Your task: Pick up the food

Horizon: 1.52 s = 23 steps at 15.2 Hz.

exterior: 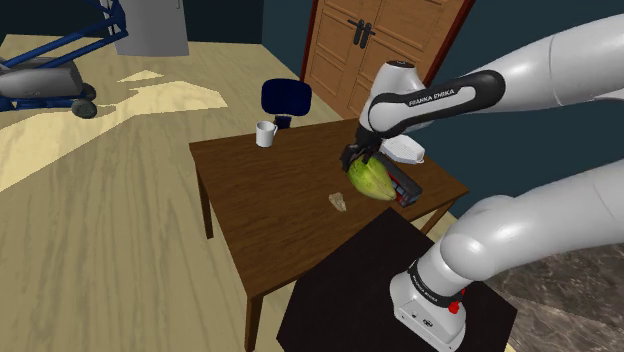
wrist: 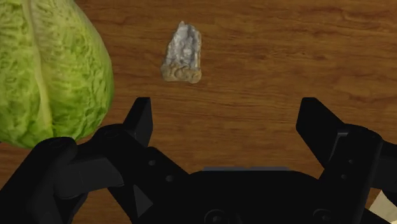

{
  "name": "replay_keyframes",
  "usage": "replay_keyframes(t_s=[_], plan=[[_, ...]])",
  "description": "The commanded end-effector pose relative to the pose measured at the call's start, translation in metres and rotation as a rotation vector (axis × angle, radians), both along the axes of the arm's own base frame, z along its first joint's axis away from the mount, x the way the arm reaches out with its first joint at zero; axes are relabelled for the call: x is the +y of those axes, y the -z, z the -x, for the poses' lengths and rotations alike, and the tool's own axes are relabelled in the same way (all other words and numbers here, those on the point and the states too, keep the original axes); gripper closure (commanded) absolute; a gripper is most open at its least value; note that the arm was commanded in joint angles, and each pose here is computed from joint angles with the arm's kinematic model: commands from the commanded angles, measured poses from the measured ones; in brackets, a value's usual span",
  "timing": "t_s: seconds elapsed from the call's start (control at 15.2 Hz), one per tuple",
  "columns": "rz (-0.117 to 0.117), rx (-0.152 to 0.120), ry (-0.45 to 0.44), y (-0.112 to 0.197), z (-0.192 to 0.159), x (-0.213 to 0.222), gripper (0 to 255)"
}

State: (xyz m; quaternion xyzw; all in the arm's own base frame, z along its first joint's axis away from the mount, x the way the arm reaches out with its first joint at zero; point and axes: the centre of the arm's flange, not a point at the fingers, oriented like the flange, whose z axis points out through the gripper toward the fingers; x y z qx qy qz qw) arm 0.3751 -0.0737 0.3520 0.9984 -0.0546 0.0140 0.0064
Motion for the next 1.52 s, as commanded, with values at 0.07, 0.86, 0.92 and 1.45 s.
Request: replay_keyframes(t_s=[0.07, 0.86, 0.92, 1.45], plan=[[-0.002, 0.006, 0.034, 0.039, -0.006, -0.008, 0], [-0.013, 0.041, 0.168, 0.193, -0.028, -0.042, 0], [-0.013, 0.042, 0.171, 0.198, -0.028, -0.043, 0], [-0.013, 0.042, 0.171, 0.238, -0.028, -0.043, 0]])
